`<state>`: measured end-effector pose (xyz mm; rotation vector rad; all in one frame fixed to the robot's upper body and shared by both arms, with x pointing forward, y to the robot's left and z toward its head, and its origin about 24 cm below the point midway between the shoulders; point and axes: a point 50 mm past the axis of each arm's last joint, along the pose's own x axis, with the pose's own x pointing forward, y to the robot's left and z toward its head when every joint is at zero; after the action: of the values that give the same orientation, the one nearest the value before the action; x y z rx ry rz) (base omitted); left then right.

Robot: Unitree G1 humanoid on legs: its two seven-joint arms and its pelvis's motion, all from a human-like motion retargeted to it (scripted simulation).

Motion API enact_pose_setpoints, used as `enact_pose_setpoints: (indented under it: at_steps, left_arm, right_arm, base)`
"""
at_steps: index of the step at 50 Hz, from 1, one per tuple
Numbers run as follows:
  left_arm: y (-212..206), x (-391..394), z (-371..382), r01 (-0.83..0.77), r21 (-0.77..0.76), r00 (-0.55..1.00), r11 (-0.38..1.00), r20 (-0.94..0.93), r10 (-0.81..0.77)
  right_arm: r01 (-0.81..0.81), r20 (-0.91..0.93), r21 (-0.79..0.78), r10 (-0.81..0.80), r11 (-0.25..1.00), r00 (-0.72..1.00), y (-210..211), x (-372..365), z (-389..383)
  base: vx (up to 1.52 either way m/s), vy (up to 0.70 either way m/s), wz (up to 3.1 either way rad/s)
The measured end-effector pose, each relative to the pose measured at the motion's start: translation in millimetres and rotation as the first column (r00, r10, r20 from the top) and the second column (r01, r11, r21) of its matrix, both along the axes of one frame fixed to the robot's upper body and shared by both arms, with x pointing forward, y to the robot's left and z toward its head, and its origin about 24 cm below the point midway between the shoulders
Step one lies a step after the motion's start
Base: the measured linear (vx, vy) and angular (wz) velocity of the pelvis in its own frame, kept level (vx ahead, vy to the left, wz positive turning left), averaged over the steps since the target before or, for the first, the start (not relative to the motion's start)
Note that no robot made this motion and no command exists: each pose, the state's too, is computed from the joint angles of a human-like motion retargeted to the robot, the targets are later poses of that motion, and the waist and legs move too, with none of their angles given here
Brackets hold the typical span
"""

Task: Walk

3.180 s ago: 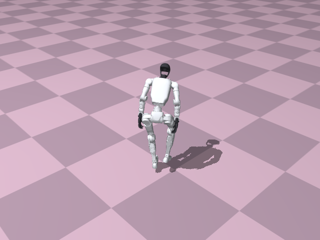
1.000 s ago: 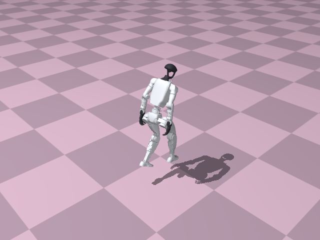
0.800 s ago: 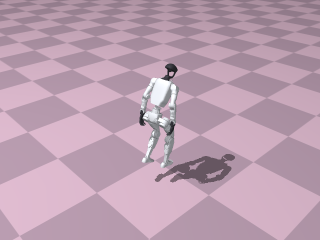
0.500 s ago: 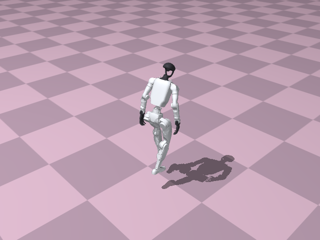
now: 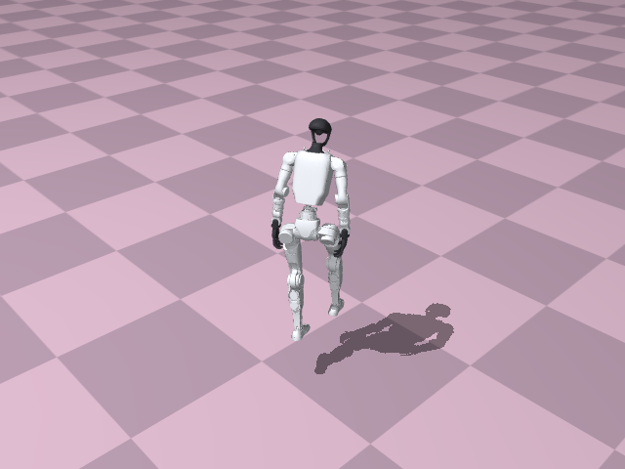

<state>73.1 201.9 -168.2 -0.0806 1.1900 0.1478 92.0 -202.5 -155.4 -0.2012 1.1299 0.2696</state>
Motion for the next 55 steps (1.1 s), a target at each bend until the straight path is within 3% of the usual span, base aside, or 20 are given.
enact_pose_setpoints:
  at_steps: [10, 19, 27, 35, 45, 55]
  left_arm:
    - [14, -19, 1, -0.129, 0.060, 0.992, 0.990, 0.003, 0.129]
    - [15, 7, 8, -0.096, 0.057, 0.992, 0.994, 0.093, 0.090]
    - [4, -30, -1, -0.090, 0.033, 0.996, 0.995, -0.017, 0.091]
    - [-5, -53, -7, -0.099, -0.018, 0.987, 0.995, -0.125, 0.096]
    - [1, -15, -1, -0.063, 0.018, 0.998, 0.998, 0.008, 0.063]
    - [2, 1, 8, -0.098, 0.018, 0.989, 0.995, 0.113, 0.096]
  right_arm:
    - [0.035, 0.067, -0.087, -0.029, 0.996, 0.997, -16, 6, 6]
    - [0.116, 0.164, -0.151, -0.091, 0.982, 0.982, -41, 26, 18]
    - [0.138, 0.109, -0.192, -0.118, 0.972, 0.987, -47, -1, 11]
    - [0.164, 0.087, -0.094, -0.156, 0.982, 0.984, -23, -2, 5]
    - [0.040, 0.012, -0.079, -0.040, 0.996, 0.999, -8, -2, -2]
    - [0.028, -0.011, -0.120, -0.029, 0.992, 1.000, -19, -11, -2]
  base:
    - [0.76, -0.20, 0.34]
    - [0.79, -0.09, 0.36]
    - [0.90, 0.07, 0.54]
    - [0.94, 0.03, 0.74]
    - [0.89, -0.15, 0.42]
    - [0.64, -0.15, 0.35]
